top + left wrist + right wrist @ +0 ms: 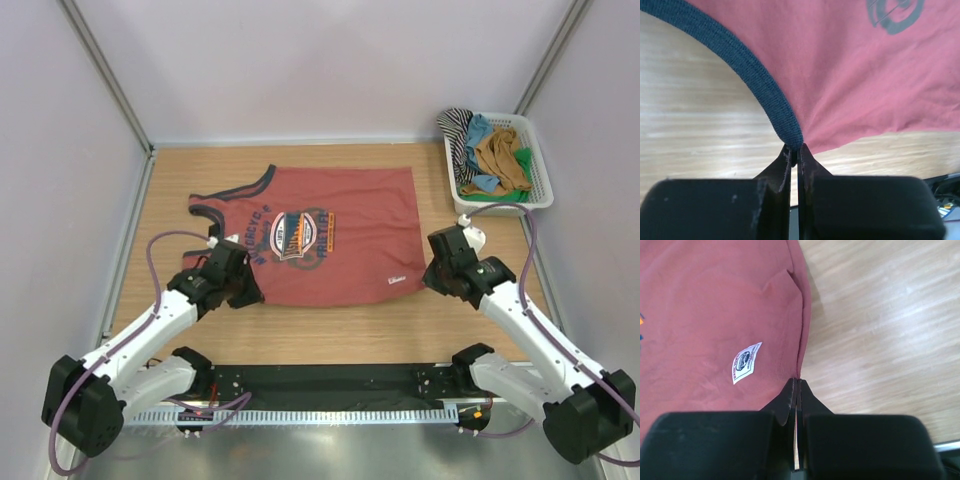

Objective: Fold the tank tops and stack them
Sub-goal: Fold the tank top

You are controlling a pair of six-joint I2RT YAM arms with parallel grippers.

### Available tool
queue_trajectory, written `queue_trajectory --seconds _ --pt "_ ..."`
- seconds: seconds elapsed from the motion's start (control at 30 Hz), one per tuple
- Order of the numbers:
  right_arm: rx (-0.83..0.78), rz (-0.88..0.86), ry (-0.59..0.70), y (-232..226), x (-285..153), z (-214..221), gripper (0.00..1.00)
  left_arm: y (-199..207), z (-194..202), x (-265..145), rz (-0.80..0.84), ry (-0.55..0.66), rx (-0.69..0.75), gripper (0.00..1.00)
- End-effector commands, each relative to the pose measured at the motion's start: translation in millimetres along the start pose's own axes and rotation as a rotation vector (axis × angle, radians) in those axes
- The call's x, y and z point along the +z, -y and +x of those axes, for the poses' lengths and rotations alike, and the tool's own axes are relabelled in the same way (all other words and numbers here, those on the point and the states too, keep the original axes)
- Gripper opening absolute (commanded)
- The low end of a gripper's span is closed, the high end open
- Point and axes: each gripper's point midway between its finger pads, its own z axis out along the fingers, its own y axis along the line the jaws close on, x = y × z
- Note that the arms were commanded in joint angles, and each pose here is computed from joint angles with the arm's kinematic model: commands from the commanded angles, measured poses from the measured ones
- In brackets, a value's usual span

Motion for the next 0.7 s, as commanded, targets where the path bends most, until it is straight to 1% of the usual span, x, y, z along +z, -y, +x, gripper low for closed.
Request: queue_trajectory --seconds 0.0,0.13,0.23,0.27,0.3,0.53,0.6,0.67 --pt "0.035 -0.023 -0.035 7 -2 18 0.01 3 21 -3 0.026 -0.041 -0.014 0.0" --pt "0.057 0.007 0.005 20 -6 16 0.01 2 26 -3 0.023 -0.038 -0.019 0.0" --pt "0.051 0.008 0.02 19 -8 11 0.01 5 24 -1 0.024 -0.039 -0.015 0.0" --pt "0.048 0.006 0.03 16 -9 7 0.01 3 19 1 0.002 -0.017 -0.015 0.0" --pt "0.033 0.021 0.028 16 -8 5 0.01 3 18 5 -0.009 -0.023 -0.013 0.0" --pt "-0.022 0.052 0.085 -5 -5 -34 0.01 25 -15 2 -0.021 0.014 0.015 0.0" --pt "-0.031 0.043 0.101 -13 -6 -48 0.01 24 -24 2 -0.039 0.024 0.017 0.0" --pt "-0.034 0.047 0.107 -18 -3 -62 0.01 30 -43 -3 -0.04 0.055 0.01 0.0"
